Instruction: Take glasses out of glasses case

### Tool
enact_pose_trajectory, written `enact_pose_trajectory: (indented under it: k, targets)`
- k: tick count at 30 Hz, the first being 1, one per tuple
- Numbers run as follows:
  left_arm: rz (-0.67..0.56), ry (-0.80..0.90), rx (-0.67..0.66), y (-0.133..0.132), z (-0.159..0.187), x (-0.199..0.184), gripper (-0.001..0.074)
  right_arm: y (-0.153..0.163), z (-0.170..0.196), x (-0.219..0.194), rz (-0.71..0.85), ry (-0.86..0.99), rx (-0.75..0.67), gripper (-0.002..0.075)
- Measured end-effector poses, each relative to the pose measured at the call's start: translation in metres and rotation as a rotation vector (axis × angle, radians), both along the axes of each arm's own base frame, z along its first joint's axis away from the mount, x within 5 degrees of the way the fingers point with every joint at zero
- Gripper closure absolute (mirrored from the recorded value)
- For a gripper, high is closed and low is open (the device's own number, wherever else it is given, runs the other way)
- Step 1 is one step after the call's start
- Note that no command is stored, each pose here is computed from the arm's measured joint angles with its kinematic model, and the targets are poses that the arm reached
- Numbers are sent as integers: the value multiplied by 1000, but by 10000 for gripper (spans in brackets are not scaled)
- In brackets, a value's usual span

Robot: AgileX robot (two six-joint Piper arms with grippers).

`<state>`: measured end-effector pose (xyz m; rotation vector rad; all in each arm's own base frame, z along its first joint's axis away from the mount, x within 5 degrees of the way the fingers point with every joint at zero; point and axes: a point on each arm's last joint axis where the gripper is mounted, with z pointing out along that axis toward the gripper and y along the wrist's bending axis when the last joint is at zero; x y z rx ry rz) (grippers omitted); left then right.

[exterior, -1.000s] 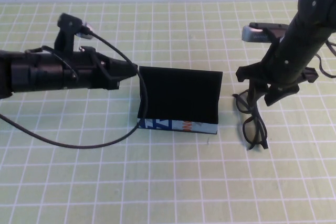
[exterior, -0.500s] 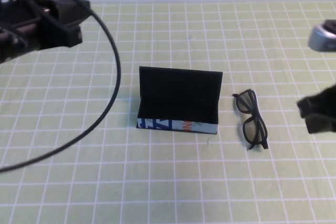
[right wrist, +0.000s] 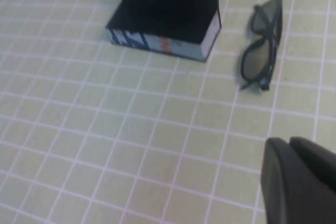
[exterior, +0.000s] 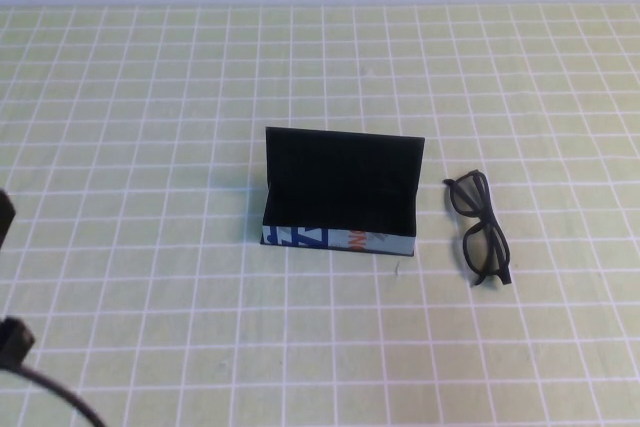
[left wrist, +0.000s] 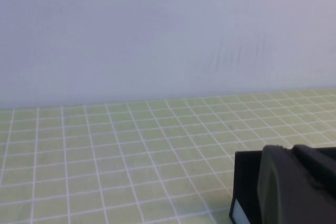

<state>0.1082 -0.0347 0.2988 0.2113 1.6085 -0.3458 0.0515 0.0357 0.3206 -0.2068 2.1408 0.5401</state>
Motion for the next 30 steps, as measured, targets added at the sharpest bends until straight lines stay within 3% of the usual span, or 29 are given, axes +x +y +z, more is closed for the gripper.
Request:
enact_pose_trajectory:
  k: [6, 13, 30]
  targets:
    - [34, -36, -33, 7, -45, -33, 739, -6, -21, -19, -3, -211, 105, 742]
    - [60, 26, -25, 11, -98, -43, 739, -4, -53, -1, -41, -372, 130, 742]
    - [62, 36, -12, 11, -102, -43, 739, -4, -82, 5, -60, -339, 113, 742]
